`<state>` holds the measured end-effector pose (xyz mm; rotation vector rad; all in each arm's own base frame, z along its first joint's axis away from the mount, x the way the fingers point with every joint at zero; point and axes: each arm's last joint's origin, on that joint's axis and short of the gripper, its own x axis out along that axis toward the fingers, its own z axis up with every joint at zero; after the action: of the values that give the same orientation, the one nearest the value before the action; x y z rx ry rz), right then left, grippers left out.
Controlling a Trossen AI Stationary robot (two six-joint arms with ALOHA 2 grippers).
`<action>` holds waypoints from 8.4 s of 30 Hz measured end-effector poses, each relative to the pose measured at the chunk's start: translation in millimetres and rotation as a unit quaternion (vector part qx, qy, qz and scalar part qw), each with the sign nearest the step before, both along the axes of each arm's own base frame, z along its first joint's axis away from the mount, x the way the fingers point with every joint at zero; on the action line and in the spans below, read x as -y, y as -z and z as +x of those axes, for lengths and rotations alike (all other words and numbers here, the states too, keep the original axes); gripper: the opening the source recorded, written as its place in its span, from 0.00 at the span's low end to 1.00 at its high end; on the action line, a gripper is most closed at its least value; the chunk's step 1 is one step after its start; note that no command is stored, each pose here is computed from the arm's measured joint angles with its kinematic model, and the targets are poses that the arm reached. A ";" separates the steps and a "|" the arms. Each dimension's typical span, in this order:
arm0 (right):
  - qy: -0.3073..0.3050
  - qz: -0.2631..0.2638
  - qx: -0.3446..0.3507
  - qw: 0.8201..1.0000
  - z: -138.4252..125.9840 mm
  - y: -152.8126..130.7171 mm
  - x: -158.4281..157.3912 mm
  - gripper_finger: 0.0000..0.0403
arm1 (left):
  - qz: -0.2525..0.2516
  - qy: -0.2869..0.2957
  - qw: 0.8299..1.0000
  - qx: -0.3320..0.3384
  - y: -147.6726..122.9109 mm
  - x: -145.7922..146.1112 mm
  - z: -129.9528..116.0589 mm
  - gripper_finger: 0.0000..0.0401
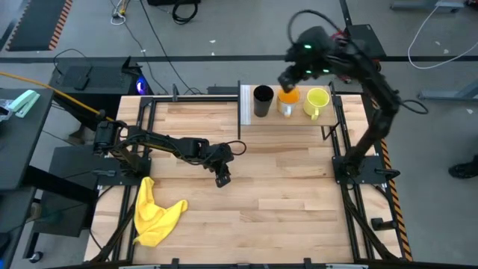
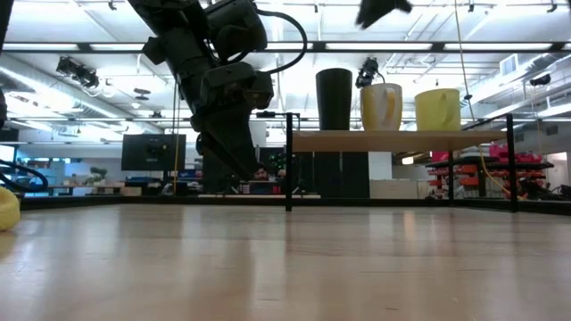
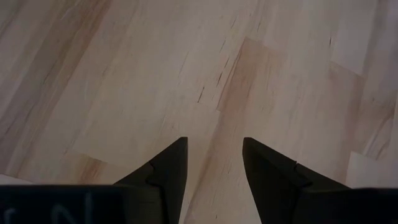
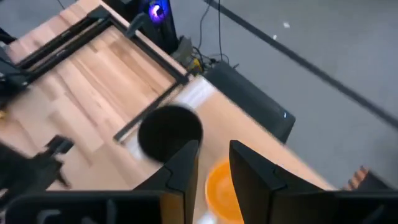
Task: Stack small to large cups/mugs on shelf
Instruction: Return to Home Position
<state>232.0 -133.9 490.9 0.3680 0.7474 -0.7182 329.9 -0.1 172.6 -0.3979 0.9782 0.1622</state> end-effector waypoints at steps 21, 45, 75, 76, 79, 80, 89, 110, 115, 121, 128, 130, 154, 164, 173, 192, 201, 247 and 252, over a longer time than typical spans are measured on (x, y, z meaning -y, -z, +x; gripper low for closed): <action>0.012 -0.032 0.056 0.998 -64.8 8.3 -145.7 0.23 | 0.005 0.002 1.000 0.023 -2.5 -3.5 3.5 0.40; -0.051 0.026 0.173 0.983 -2.2 167.2 -242.3 0.21 | -0.020 -0.033 0.999 0.035 -4.1 -3.5 5.7 0.40; -0.193 0.006 0.408 0.893 -93.4 108.8 -236.5 0.22 | 0.024 -0.023 0.888 0.458 -152.2 -19.0 -137.5 0.40; -0.213 0.014 0.433 0.876 -92.6 115.0 -239.4 0.22 | 0.020 -0.022 0.883 0.469 -147.7 -17.7 -140.9 0.40; -0.267 0.021 0.518 0.812 -94.6 133.1 -241.8 0.22 | 0.012 -0.020 0.863 0.504 -139.4 -15.5 -148.5 0.40; -0.277 0.020 0.540 0.794 -96.6 138.5 -240.8 0.22 | 0.012 -0.021 0.860 0.509 -136.4 -15.3 -150.4 0.40; -0.242 -0.013 0.604 0.759 -120.9 176.2 -207.2 0.22 | 0.030 -0.030 0.844 0.535 -134.1 -20.0 -167.9 0.40; -0.201 -0.136 0.656 0.714 -185.4 166.3 -144.8 0.22 | 0.101 -0.036 0.781 0.615 -159.1 -40.7 -213.4 0.40; -0.200 -0.145 0.656 0.713 -187.6 166.3 -143.5 0.22 | 0.108 -0.050 0.782 0.612 -159.4 -39.6 -226.3 0.40; -0.202 -0.146 0.654 0.715 -187.3 166.7 -143.7 0.22 | 0.109 -0.071 0.787 0.603 -157.2 -37.8 -239.3 0.40; -0.202 -0.145 0.654 0.715 -187.1 166.7 -143.8 0.22 | 0.115 -0.083 0.780 0.610 -157.1 -31.3 -255.7 0.40; -0.202 -0.145 0.653 0.715 -186.6 166.7 -144.1 0.22 | 0.113 -0.091 0.781 0.607 -155.6 -29.5 -259.7 0.40; -0.151 -0.138 0.600 0.774 -157.1 171.2 -156.7 0.22 | 0.071 -0.133 0.758 0.635 -88.6 -26.8 -268.3 0.40; -0.147 -0.150 0.632 0.746 -190.1 170.8 -137.5 0.22 | 0.061 -0.131 0.756 0.638 -89.4 -26.4 -268.5 0.40; -0.155 -0.121 0.636 0.746 -183.7 192.3 -141.5 0.22 | 0.060 -0.130 0.757 0.638 -89.4 -26.3 -268.4 0.40; -0.158 -0.100 0.641 0.744 -165.2 242.5 -152.2 0.22 | 0.065 -0.134 0.777 0.611 -83.2 -27.6 -266.1 0.40; -0.166 -0.087 0.626 0.757 -161.0 251.4 -154.5 0.22 | 0.041 -0.127 0.763 0.633 -51.9 -32.5 -253.3 0.40; -0.231 -0.148 0.403 0.873 -146.0 297.2 -161.3 0.22 | 0.018 -0.163 0.881 0.444 -2.6 -36.7 -244.9 0.40; -0.231 -0.148 0.403 0.873 -146.0 297.1 -161.3 0.22 | 0.019 -0.162 0.881 0.444 -2.6 -36.7 -244.8 0.40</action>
<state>86.0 27.4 193.7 0.1646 -0.0873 -0.1659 85.0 36.6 175.2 -0.5299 -0.0082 0.2683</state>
